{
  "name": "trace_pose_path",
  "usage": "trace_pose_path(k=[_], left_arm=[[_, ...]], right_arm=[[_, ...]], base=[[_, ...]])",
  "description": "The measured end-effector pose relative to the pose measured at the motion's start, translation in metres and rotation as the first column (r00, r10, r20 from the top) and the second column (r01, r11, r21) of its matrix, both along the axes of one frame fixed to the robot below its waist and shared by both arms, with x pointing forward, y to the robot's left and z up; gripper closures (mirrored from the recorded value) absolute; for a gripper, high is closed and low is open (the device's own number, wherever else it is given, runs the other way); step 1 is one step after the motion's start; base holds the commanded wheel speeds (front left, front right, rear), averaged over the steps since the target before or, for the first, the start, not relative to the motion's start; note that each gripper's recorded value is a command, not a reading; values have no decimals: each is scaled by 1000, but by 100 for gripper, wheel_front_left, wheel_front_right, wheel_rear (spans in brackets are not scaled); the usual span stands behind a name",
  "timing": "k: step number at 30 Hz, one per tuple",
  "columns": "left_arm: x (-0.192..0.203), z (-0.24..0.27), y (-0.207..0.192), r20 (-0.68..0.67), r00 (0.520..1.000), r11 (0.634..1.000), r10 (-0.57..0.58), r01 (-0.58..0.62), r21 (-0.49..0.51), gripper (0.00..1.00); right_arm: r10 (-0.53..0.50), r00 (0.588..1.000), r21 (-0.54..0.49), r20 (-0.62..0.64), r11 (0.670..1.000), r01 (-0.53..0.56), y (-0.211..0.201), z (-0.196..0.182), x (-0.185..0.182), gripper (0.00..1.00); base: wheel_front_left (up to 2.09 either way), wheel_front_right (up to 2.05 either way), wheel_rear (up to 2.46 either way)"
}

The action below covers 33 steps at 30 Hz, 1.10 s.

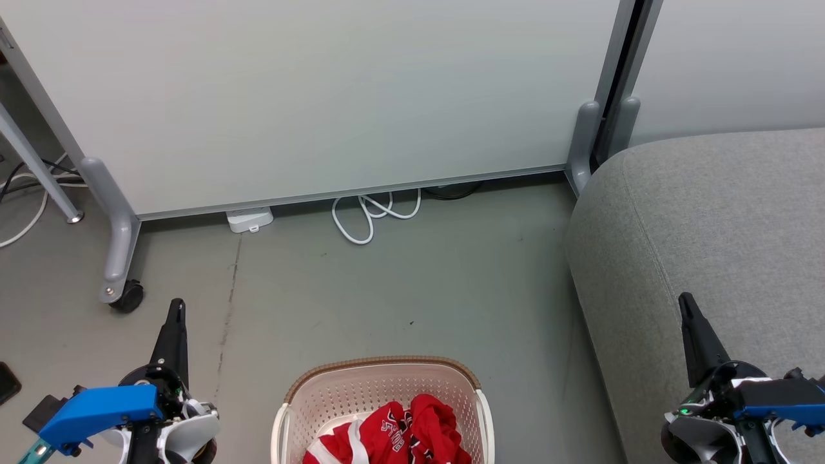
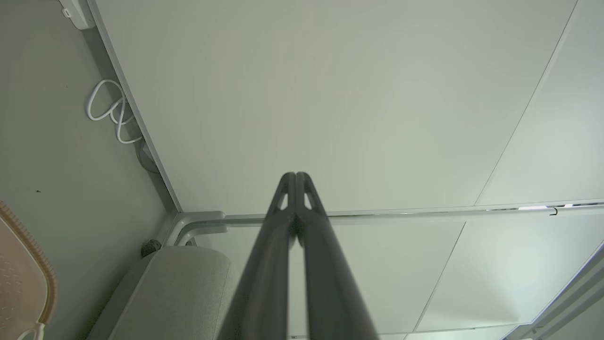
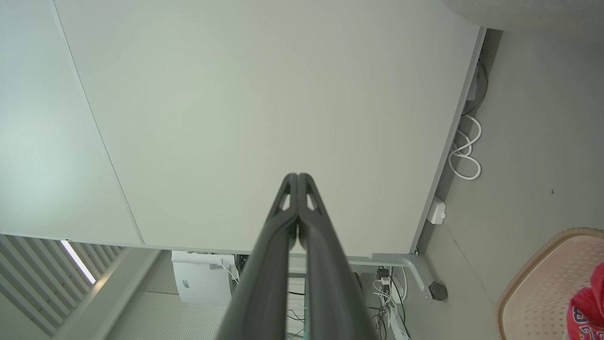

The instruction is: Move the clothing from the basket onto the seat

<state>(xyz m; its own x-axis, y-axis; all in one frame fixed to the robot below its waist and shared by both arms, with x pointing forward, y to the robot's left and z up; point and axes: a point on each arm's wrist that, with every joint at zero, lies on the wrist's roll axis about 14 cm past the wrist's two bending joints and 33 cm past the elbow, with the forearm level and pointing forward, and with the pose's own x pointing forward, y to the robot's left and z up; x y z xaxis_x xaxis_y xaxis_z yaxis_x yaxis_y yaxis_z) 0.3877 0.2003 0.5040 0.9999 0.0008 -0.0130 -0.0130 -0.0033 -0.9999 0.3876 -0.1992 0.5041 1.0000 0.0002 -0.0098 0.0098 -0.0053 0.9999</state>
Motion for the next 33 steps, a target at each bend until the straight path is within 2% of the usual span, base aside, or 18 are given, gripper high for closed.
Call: trace_pose_path(k=[25, 26, 33], left_arm=[[0, 0, 0, 0, 1000, 1000, 0, 0, 0, 100], [0, -1, 0, -3, 1000, 1000, 0, 0, 0, 0], [-18, -36, -1, -107, 994, 1000, 11, -12, -13, 0]], right_arm=[[0, 1000, 0, 0, 1000, 0, 0, 0, 0, 100], [0, 1000, 1, -2, 1000, 0, 0, -1, 0, 0], [-7, 996, 12, -94, 1000, 8, 2, -31, -15, 0]], base=[[0, 0, 0], [0, 0, 0], [0, 0, 0]])
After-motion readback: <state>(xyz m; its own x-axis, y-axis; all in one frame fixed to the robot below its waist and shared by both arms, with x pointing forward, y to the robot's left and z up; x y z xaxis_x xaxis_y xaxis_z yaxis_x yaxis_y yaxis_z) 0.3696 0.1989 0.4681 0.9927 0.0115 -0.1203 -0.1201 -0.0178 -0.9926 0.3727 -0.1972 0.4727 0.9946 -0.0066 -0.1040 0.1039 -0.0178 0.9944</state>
